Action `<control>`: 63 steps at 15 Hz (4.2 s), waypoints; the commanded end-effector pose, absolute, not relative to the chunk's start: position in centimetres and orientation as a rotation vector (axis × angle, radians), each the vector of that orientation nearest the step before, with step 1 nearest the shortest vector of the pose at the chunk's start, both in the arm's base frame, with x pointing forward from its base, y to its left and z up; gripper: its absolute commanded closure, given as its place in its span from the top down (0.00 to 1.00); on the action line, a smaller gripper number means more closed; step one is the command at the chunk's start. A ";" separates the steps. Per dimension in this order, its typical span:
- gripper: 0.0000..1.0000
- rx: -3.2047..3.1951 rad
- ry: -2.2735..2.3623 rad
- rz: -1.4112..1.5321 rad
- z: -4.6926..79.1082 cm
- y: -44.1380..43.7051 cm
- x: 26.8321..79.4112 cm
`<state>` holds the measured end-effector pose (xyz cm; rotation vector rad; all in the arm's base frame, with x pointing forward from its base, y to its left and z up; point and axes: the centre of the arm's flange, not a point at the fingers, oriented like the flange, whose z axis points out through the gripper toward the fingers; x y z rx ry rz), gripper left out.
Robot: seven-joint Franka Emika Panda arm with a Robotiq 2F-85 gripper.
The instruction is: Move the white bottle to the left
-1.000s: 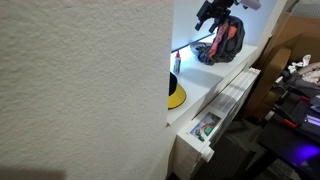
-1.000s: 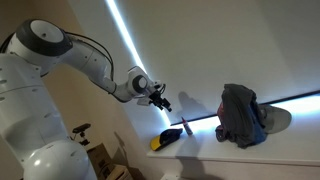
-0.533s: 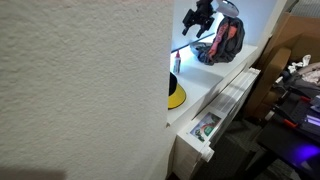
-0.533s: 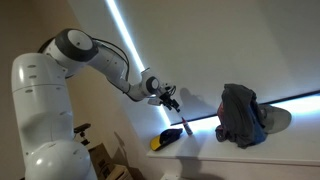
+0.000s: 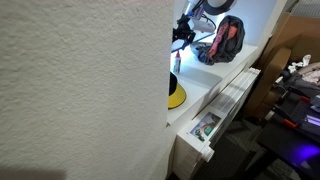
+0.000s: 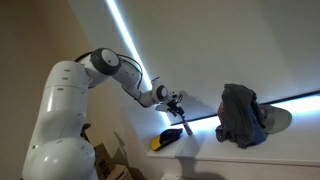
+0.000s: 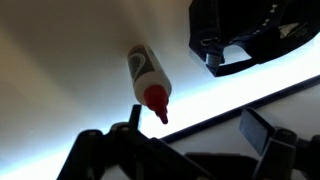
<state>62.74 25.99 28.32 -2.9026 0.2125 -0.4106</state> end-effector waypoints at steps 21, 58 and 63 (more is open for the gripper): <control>1.00 -2.943 0.389 -0.308 24.8 22.9 63.3; 0.21 -2.824 0.396 -1.044 41.9 24.7 63.4; 0.21 -2.776 0.501 -1.124 48.1 24.1 62.8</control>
